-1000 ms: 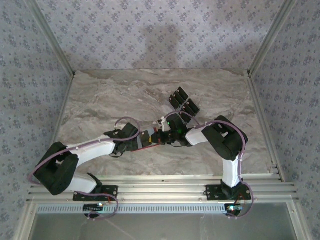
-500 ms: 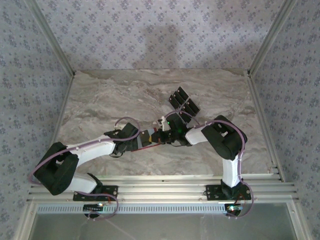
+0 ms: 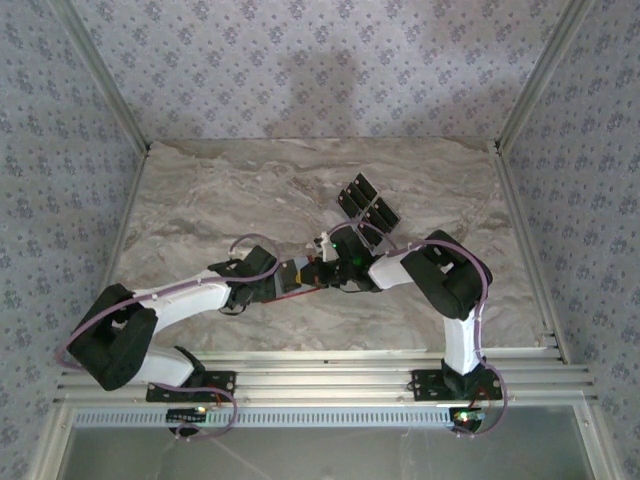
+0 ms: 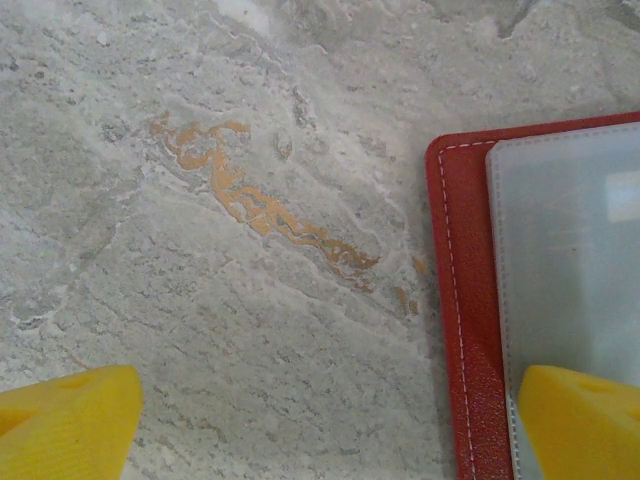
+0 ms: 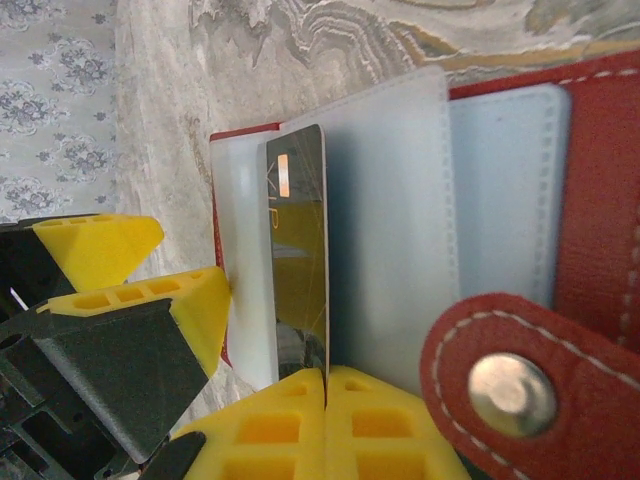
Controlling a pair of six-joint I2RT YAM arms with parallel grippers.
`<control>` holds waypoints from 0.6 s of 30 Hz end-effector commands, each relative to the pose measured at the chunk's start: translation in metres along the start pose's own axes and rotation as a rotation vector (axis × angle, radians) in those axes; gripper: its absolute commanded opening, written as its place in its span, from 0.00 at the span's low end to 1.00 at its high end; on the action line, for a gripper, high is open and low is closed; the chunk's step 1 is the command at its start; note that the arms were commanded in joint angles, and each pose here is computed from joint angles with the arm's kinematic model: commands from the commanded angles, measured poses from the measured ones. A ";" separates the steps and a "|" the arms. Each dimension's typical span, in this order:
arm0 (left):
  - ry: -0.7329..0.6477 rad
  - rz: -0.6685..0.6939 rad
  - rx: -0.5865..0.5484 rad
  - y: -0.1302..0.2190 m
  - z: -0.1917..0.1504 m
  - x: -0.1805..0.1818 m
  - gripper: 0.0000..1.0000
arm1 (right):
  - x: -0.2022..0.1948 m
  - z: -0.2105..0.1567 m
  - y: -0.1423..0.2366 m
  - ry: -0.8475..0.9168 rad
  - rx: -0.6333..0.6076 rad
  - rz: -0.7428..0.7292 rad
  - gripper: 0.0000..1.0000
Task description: Put the credit cards into the card holder
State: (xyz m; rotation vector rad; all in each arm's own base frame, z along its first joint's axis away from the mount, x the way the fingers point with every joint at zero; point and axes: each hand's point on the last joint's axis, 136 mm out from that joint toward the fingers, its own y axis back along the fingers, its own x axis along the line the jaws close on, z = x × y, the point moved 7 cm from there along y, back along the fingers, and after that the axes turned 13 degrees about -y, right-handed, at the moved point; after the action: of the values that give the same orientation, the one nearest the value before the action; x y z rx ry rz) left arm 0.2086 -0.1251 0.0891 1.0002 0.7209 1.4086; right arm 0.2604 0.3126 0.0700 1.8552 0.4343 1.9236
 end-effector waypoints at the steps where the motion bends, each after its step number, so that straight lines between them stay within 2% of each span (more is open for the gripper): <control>1: -0.026 0.022 0.055 -0.006 -0.014 0.005 0.97 | -0.009 -0.006 -0.009 -0.030 0.016 -0.055 0.00; 11: -0.024 0.012 0.049 -0.004 -0.011 0.004 0.97 | -0.002 -0.010 -0.015 -0.016 0.058 -0.074 0.01; 14: -0.010 -0.001 0.032 0.002 -0.004 0.003 0.97 | 0.007 -0.009 -0.011 0.001 0.059 -0.077 0.29; 18: 0.061 -0.042 -0.010 0.015 0.009 0.010 0.98 | 0.028 -0.003 0.003 0.045 0.046 -0.094 0.44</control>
State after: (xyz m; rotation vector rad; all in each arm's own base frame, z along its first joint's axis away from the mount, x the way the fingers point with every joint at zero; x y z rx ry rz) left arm 0.2088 -0.1219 0.0927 0.9783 0.7435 1.4073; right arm 0.2586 0.3303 0.0863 1.8321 0.5118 1.9424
